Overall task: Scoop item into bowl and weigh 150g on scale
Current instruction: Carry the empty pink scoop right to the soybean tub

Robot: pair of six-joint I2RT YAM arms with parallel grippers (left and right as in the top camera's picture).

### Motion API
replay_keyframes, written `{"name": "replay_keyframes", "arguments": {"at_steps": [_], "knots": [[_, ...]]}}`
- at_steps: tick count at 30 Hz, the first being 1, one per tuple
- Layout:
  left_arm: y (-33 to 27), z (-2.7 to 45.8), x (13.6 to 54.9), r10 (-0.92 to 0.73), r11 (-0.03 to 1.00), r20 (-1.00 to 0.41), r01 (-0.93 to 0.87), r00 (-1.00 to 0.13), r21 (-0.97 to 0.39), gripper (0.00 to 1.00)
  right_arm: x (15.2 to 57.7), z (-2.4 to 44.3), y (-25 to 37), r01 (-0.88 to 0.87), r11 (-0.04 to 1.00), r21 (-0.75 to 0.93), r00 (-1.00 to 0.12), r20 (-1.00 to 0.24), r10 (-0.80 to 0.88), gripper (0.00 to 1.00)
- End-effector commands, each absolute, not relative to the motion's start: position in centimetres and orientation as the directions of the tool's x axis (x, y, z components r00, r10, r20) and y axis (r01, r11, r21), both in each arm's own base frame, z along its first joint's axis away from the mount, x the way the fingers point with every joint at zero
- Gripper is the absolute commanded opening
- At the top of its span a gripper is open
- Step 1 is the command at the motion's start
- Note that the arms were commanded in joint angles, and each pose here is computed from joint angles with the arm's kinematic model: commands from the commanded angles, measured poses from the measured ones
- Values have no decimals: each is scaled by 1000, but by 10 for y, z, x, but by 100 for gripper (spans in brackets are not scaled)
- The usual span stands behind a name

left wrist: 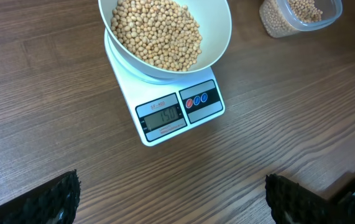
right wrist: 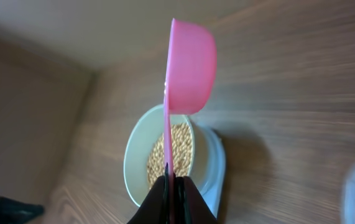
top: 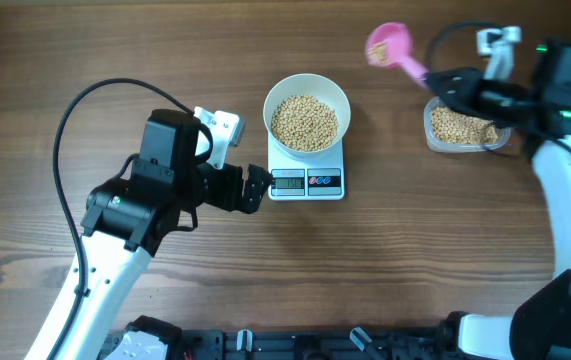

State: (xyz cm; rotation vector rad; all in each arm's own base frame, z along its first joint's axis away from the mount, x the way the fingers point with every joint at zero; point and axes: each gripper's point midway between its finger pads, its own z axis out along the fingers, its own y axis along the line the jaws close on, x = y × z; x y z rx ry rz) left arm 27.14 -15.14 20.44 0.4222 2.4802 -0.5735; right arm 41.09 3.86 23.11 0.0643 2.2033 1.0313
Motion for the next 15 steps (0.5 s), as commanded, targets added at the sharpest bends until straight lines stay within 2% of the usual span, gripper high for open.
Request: {"name": "replay_keyframes", "arguments": {"at_steps": [1,10,15], "knots": [[-151,207,272,161,858,-584,405,-796,-316,100,399,256,4,-221,612,760,-726,-547,417,4],[-151,207,272,161,858,-584,405,-796,-316,100,360,228,-83,50,610,791,-691,-414,593,4],[-151,207,272,161,858,-584,405,-796,-316,100,325,184,-119,340,649,681,-684,-295,667,4]]}}
